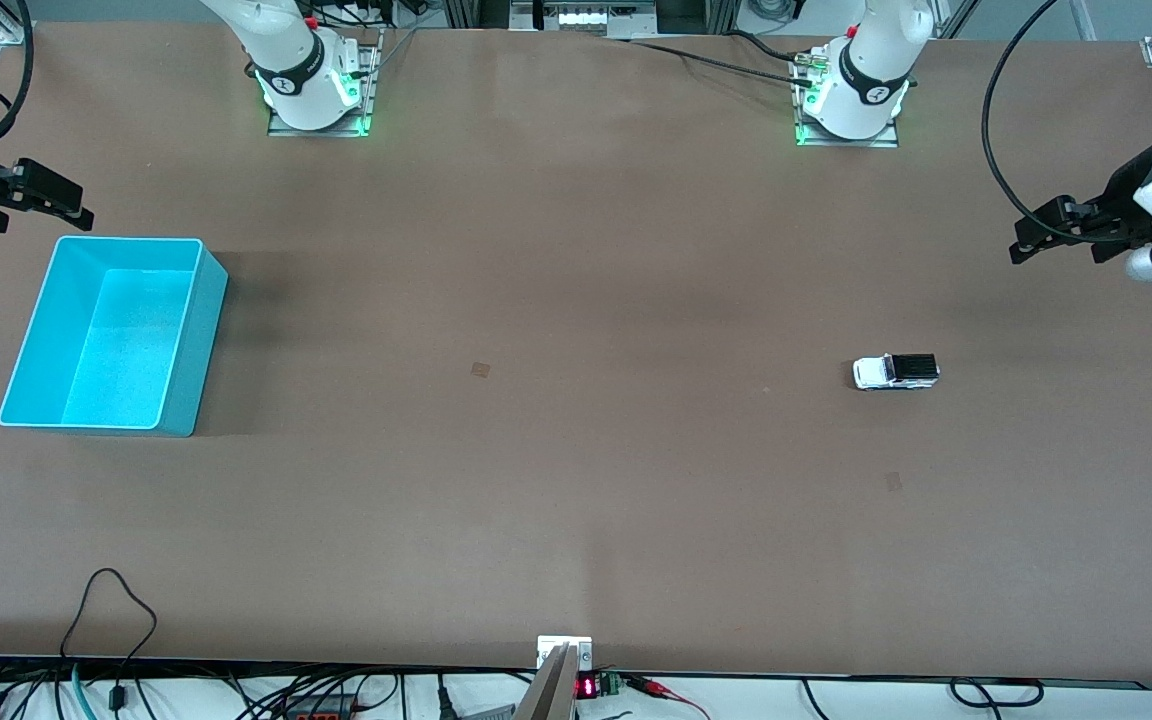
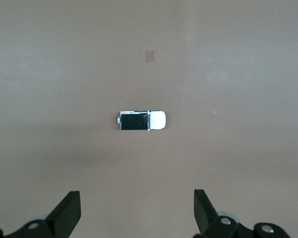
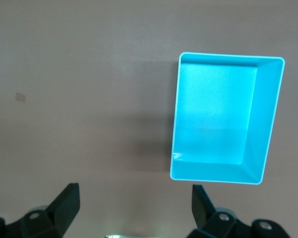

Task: Wind and store white jeep toy
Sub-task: 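Move the left gripper toward the white jeep while the right gripper nears the box, then lower the left gripper over the white jeep and close on it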

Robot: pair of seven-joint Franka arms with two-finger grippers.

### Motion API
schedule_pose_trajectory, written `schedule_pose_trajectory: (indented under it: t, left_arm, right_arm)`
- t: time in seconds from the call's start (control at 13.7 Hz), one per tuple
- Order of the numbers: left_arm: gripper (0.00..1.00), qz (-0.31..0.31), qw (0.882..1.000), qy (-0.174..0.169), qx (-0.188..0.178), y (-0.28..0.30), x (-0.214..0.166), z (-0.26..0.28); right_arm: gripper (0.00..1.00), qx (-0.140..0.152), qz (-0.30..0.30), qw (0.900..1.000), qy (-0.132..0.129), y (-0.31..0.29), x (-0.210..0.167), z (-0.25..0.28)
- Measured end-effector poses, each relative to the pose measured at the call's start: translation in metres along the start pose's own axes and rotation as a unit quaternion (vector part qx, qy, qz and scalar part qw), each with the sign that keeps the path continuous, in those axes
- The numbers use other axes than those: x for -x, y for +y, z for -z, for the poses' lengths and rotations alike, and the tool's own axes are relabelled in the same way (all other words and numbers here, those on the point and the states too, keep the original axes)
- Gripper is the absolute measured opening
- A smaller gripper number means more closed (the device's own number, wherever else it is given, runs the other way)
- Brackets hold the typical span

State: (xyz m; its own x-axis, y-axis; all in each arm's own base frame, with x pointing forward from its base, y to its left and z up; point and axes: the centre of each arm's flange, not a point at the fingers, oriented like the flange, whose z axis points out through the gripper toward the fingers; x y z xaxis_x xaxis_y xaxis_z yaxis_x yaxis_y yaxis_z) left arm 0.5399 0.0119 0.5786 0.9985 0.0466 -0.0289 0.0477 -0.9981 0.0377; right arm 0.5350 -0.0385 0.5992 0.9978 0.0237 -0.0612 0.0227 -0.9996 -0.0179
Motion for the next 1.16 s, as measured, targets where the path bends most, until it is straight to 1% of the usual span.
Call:
schedule_pose_trajectory:
  t: [0.44, 0.58, 0.73, 0.87, 1.02, 1.16]
  left_arm:
    - [1.00, 0.002, 1.000, -0.003, 0.000, -0.002, 0.000, -0.002]
    - [1.00, 0.003, 1.000, -0.008, 0.000, -0.002, -0.001, -0.008]
    - [1.00, 0.006, 1.000, -0.020, 0.000, -0.004, -0.004, -0.020]
    - [1.00, 0.007, 0.999, -0.041, 0.000, -0.004, -0.014, -0.044]
    - [1.00, 0.004, 0.998, -0.061, 0.000, -0.002, -0.027, -0.074]
    - [1.00, -0.004, 0.997, -0.081, 0.000, 0.007, -0.038, -0.105]
  right_arm:
    - [1.00, 0.000, 0.000, 1.000, -0.005, 0.000, -0.003, -0.005]
    - [1.00, -0.001, 0.001, 1.000, -0.017, 0.001, -0.009, -0.018]
    - [1.00, -0.002, 0.001, 0.999, -0.042, 0.000, -0.020, -0.040]
    - [1.00, -0.005, 0.001, 0.996, -0.087, 0.000, -0.026, -0.069]
    - [1.00, -0.009, -0.001, 0.991, -0.136, 0.002, -0.026, -0.092]
    - [1.00, -0.012, -0.006, 0.985, -0.172, 0.007, -0.022, -0.104]
